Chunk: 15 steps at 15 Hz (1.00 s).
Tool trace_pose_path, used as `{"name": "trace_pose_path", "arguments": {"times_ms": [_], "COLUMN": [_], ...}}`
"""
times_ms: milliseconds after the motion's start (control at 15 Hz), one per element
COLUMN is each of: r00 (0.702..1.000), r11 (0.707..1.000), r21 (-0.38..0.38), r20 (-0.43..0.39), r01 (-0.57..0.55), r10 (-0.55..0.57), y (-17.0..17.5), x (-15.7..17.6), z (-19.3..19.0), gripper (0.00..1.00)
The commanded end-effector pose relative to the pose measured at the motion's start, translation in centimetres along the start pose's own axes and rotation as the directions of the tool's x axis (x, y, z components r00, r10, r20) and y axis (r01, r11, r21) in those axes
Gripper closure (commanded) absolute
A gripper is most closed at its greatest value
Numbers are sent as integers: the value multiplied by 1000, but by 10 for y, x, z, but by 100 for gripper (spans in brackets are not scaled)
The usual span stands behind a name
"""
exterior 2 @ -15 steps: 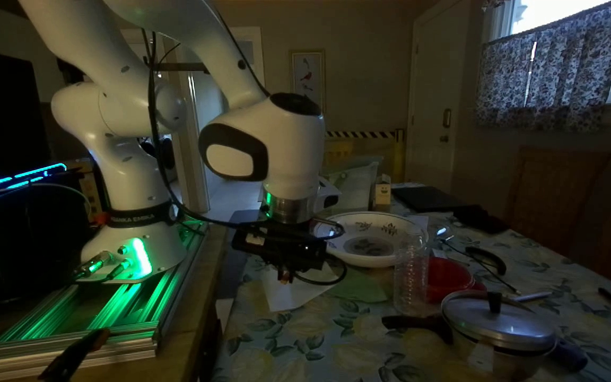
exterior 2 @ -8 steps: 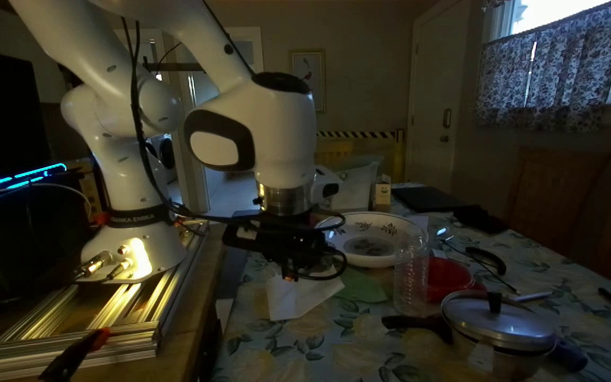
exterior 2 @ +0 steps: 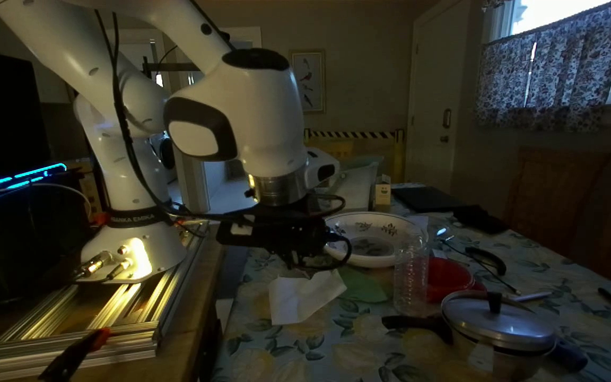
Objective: Move the spatula to the right and place it under the napkin.
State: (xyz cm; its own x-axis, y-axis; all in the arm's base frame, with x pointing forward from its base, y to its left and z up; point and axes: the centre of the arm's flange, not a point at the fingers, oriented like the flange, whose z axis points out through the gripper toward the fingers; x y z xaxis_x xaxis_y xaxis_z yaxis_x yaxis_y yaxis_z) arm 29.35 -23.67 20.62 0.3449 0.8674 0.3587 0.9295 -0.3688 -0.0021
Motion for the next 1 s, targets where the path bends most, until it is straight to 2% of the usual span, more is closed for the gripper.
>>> {"name": "trace_pose_path", "arguments": {"times_ms": [0,267,467,933], "r00": [995,989,989,997], "r11": [997,990,989,979], "r21": [-29,-80,-111,-201], "r20": [-67,-84,-101,-79], "r01": [78,112,98,-19], "r10": [-80,-119,-110,3], "y": [-35,-35,-35,-44], "x": [31,37,35,11], "z": [-25,-50,-53,-63], "gripper": [95,95,95,95]}}
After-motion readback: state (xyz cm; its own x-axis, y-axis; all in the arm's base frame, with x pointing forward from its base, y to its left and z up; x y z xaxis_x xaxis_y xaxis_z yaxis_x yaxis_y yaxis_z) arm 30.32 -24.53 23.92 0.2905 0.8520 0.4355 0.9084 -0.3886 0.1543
